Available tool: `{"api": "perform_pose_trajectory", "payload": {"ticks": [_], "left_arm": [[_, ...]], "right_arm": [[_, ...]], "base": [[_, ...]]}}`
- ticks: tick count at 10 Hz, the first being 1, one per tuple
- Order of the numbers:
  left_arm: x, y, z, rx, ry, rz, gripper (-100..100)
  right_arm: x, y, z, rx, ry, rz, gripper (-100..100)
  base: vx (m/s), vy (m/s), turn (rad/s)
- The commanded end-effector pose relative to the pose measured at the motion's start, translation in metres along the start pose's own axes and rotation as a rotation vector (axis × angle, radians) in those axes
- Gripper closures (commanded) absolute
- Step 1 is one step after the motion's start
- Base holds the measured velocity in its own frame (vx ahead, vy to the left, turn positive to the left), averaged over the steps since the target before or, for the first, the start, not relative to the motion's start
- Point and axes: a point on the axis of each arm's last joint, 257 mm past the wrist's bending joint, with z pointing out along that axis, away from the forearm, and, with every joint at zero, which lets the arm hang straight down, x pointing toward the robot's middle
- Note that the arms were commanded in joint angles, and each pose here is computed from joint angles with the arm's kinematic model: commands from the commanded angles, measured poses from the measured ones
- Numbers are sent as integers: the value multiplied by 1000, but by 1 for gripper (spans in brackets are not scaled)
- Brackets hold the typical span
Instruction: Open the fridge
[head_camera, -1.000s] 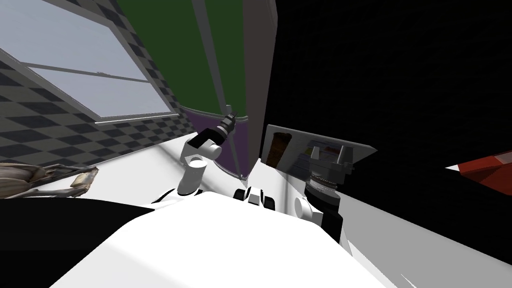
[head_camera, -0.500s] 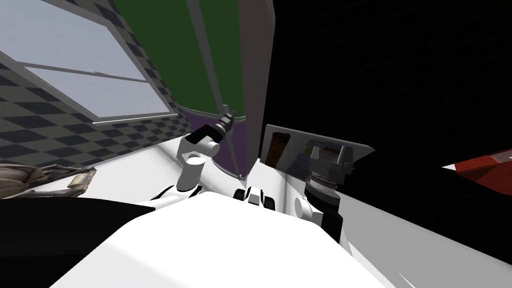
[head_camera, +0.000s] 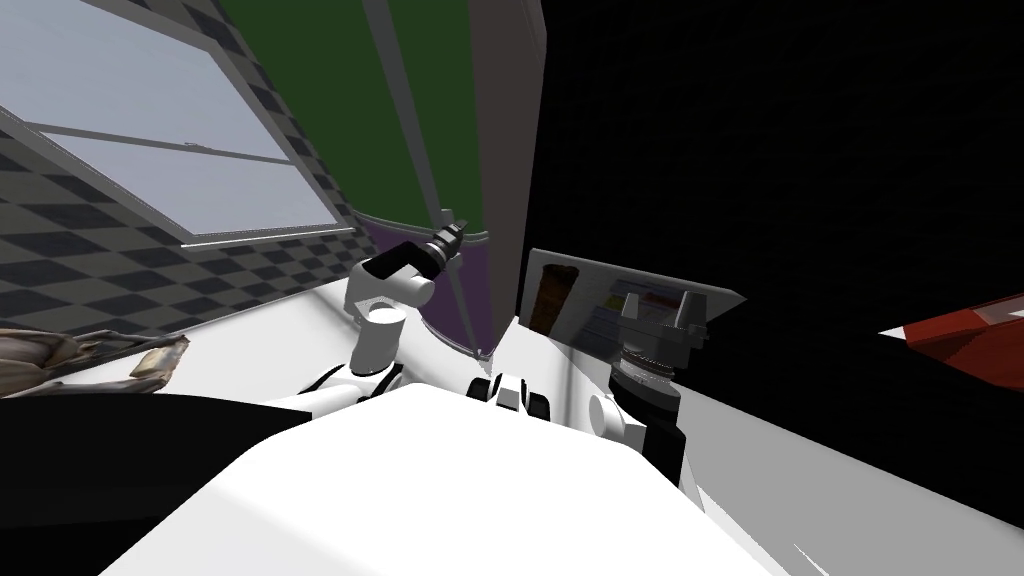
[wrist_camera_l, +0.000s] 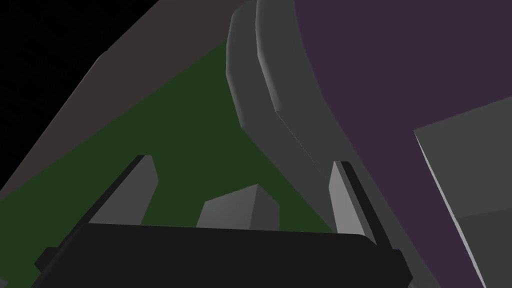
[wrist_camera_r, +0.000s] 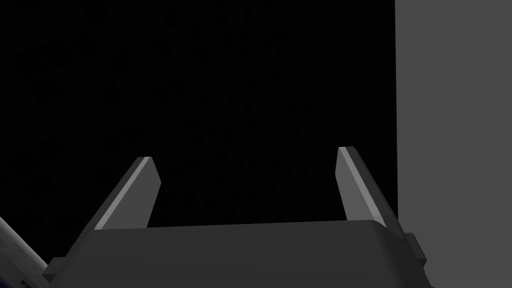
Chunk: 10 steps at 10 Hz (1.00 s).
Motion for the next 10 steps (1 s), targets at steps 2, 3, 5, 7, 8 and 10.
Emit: {"api": "perform_pose_trajectory", "payload": {"ticks": [2,3,5,7,8,10], "left_arm": [[-23,14,1,-79,-28,61,-100],[-32,17,0,-102,-40,84,-100],[-50,23,-2,-150,-63,124,-100],[-57,27,-4,-174,-72,142,-100],[-65,28,-5,-192,-82,159,-100],[-77,30,-8,-221,-99,188,-100]], "right_arm": [[0,0,0,0,0,0,0],[0,0,0,0,0,0,0],[0,0,0,0,0,0,0],[0,0,0,0,0,0,0],[0,0,0,0,0,0,0],[0,0,0,0,0,0,0]], "base": [[-1,-27,-3],[-2,-31,-7],[-1,-41,-5],[1,-22,-2],[1,-21,-5],[0,-27,-2]]}}
